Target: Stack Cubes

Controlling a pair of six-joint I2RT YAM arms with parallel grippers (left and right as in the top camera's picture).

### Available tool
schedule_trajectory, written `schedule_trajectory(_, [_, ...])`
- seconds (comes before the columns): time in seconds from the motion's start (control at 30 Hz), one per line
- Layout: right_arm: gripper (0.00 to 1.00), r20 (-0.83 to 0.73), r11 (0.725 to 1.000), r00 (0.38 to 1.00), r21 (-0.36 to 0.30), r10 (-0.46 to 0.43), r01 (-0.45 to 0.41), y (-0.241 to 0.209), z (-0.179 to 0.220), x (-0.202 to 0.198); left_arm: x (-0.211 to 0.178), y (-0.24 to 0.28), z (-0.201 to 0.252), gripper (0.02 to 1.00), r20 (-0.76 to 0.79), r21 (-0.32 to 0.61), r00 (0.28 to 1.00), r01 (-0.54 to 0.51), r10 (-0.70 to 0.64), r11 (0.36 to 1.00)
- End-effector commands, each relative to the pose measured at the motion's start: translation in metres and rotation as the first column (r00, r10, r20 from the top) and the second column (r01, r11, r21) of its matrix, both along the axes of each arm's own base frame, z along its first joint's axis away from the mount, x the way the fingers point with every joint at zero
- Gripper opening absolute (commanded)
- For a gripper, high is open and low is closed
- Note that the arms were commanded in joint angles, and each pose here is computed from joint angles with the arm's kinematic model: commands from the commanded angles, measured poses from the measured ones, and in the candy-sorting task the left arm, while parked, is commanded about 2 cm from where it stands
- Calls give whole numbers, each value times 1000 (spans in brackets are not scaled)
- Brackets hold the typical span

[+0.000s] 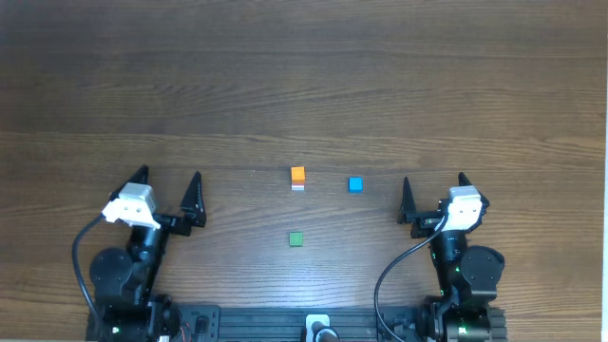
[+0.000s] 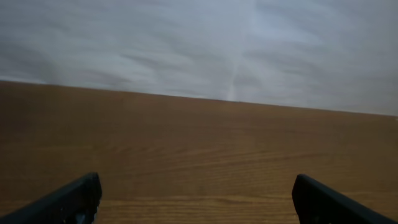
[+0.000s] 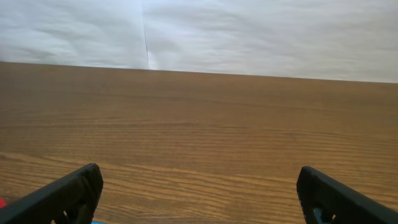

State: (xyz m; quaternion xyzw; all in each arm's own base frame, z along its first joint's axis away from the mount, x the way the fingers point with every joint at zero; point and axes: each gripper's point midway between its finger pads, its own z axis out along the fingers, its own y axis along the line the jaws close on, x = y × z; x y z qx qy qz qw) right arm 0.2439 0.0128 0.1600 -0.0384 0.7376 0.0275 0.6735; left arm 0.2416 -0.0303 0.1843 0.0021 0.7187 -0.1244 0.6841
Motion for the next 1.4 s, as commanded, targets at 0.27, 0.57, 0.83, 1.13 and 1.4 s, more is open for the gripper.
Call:
schedule_trajectory(0.27, [993, 3, 1000, 1000, 1, 14, -14, 2, -1, 0, 1, -2, -17, 998, 19, 137, 1000, 20, -23, 990])
schedule_trajectory(0.57, [991, 3, 1000, 1000, 1, 14, -14, 2, -1, 0, 3, 5, -23, 998, 2, 138, 1000, -19, 19, 990])
schedule_trajectory(0.83, [993, 2, 1000, 1000, 1, 14, -14, 2, -1, 0, 3, 5, -24, 996, 0, 138, 1000, -19, 19, 990])
schedule_trajectory(1.13, [991, 2, 1000, 1000, 1, 14, -14, 2, -1, 0, 3, 5, -24, 998, 0, 138, 1000, -19, 19, 990])
schedule_trajectory(1.4, [993, 9, 1000, 1000, 0, 14, -14, 2, 0, 0, 3, 5, -24, 996, 0, 138, 1000, -19, 19, 990])
